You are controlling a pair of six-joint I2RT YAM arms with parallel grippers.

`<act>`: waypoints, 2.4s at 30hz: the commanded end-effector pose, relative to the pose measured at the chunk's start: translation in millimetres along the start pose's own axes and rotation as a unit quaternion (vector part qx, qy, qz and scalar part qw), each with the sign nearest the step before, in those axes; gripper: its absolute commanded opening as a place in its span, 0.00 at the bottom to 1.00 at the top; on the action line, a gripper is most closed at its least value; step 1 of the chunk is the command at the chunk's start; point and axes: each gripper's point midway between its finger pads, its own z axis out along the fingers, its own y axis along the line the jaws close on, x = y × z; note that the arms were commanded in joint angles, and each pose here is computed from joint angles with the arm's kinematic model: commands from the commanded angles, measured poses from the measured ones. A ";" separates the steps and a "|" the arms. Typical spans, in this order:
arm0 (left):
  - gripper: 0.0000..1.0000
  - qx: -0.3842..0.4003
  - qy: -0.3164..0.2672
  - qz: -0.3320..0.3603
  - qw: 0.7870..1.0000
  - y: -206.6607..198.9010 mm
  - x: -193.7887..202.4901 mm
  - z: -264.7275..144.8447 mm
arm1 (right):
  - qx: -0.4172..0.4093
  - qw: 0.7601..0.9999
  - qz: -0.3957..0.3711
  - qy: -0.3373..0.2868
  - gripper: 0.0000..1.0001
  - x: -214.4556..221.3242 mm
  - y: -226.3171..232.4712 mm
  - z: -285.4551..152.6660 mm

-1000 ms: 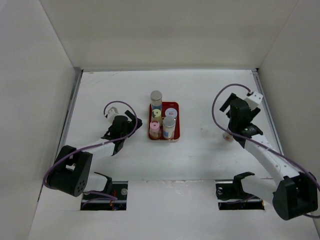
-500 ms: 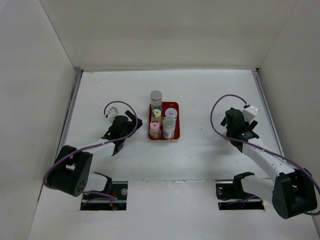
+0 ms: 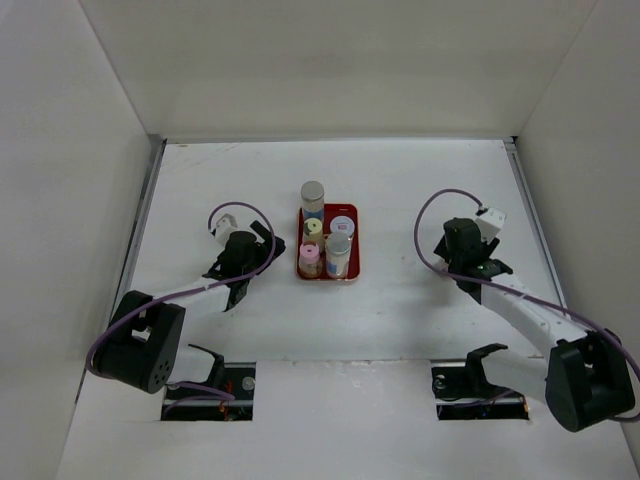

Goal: Organize the condiment bottles

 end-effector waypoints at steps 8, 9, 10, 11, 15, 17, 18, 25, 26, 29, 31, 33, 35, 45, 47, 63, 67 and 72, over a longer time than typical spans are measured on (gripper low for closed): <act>1.00 0.003 0.004 -0.003 1.000 -0.3 2.7 -1.9 | -0.260 0.960 0.064 -0.077 0.46 -108.0 203.5 -21.8; 1.00 0.002 0.005 -0.002 1.000 0.5 3.3 -1.5 | -0.277 0.956 0.061 -0.072 0.46 -108.6 222.1 -21.7; 1.00 0.002 0.007 -0.002 1.000 0.5 4.4 -1.0 | -0.291 0.952 0.058 -0.067 0.46 -110.0 239.2 -21.0; 1.00 0.002 0.010 -0.002 1.000 0.1 5.2 -0.8 | -0.304 0.949 0.054 -0.065 0.46 -110.5 255.1 -21.5; 1.00 0.001 0.007 -0.002 1.000 0.4 4.2 -0.5 | -0.342 0.938 0.038 -0.046 0.46 -102.8 305.8 -19.2; 1.00 0.001 0.011 -0.001 1.000 1.0 6.2 0.5 | -0.352 0.935 0.030 -0.035 0.46 -94.9 321.2 -15.5; 1.00 0.000 0.011 -0.001 1.000 1.1 6.4 1.0 | -0.357 0.933 0.024 -0.029 0.46 -90.2 328.3 -14.5; 1.00 -0.001 0.010 -0.002 1.000 1.4 5.4 1.5 | -0.378 0.926 0.006 -0.006 0.47 -68.4 352.2 -17.5; 1.00 0.000 0.011 -0.002 1.000 0.8 5.6 1.2 | -0.378 0.926 0.003 -0.004 0.48 -65.4 353.0 -17.3; 1.00 0.000 0.010 -0.001 1.000 0.7 5.5 1.2 | -0.374 0.927 -0.007 0.008 0.48 -50.6 354.1 -14.9; 1.00 -0.001 0.014 0.000 1.000 1.3 7.8 2.2 | -0.369 0.929 -0.017 0.018 0.48 -36.2 355.3 -11.1; 1.00 0.002 0.014 0.000 1.000 -0.7 7.7 1.7 | -0.361 0.932 -0.027 0.023 0.50 -24.3 355.5 -6.0; 1.00 0.002 0.012 -0.001 1.000 -0.7 6.5 1.2 | -0.351 0.936 -0.033 0.022 0.56 -17.3 353.9 -3.6; 1.00 0.002 0.014 0.000 1.000 0.0 7.1 1.5 | -0.373 0.927 -0.005 -0.030 0.92 -71.6 351.7 -44.3; 1.00 0.006 0.013 -0.001 1.000 -1.8 6.2 0.2 | -0.375 0.926 0.006 -0.044 0.93 -86.7 344.9 -54.3; 1.00 0.010 0.005 -0.009 1.000 -0.5 -3.1 -4.6 | -0.282 0.950 0.014 -0.131 1.00 -69.2 175.1 -49.2; 1.00 0.006 0.001 -0.013 1.000 3.6 -6.8 -3.6 | -0.263 0.953 0.038 -0.143 1.00 -49.8 131.2 -45.3; 1.00 0.007 -0.014 -0.016 1.000 4.0 -13.9 -4.6 | -0.265 0.955 0.053 -0.125 0.82 -32.0 118.8 -37.0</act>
